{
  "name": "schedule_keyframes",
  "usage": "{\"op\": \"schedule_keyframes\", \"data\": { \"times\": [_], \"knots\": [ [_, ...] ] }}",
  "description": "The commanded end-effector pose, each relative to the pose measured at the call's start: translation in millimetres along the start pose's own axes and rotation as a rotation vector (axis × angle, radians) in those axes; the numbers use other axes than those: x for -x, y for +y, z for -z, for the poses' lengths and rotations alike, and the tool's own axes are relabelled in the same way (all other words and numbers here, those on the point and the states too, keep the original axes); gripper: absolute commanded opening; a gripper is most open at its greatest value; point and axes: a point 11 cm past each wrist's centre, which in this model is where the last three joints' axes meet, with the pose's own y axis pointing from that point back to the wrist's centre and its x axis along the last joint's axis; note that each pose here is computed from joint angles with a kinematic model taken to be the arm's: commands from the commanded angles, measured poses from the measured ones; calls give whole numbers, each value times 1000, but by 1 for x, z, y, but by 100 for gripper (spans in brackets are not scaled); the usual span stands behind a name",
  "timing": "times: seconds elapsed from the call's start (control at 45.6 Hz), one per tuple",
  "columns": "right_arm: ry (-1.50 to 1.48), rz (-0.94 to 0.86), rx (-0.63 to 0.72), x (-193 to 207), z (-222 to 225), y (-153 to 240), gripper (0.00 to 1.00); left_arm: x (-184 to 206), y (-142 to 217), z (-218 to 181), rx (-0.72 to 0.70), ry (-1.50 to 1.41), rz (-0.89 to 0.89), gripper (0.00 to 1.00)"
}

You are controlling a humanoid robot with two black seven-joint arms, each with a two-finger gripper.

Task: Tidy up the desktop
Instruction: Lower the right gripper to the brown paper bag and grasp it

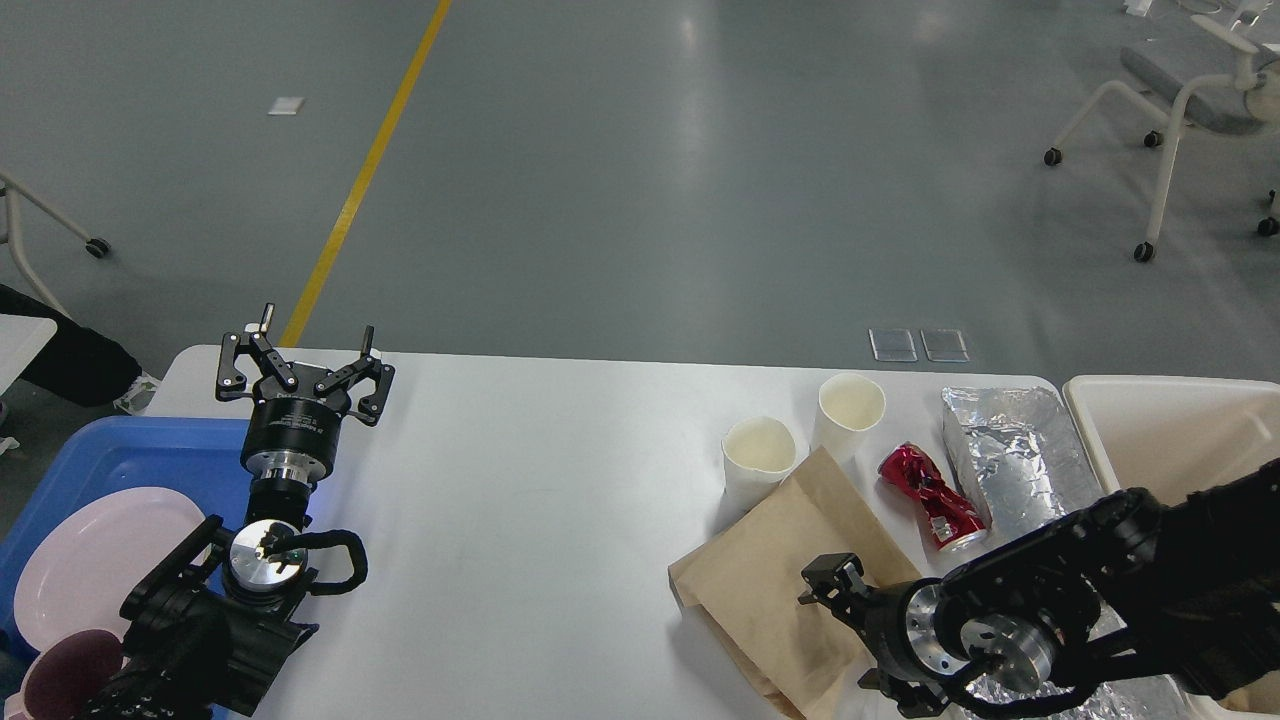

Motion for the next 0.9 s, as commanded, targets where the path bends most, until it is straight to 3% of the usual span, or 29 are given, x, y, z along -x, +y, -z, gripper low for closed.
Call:
{"op": "schedule_keyframes", "data": {
  "times": [0.0,0.066,0.11,0.219,0.307,0.373,0.877],
  "knots": [
    [10,-39,4,1,-2,-11,82,0,0,0,0,0,0,100],
    [17,-53,-4,2,0,-14,72,0,0,0,0,0,0,100],
    [21,-62,-13,2,2,-17,60,0,0,0,0,0,0,100],
    [45,-75,-22,3,3,-19,18,0,0,0,0,0,0,100],
    [49,-80,-22,3,3,-19,4,0,0,0,0,0,0,100],
    [55,-67,-18,8,2,-20,0,0,0,0,0,0,0,100],
    [87,-29,-8,18,-3,-12,0,0,0,0,0,0,0,100]
  ]
}}
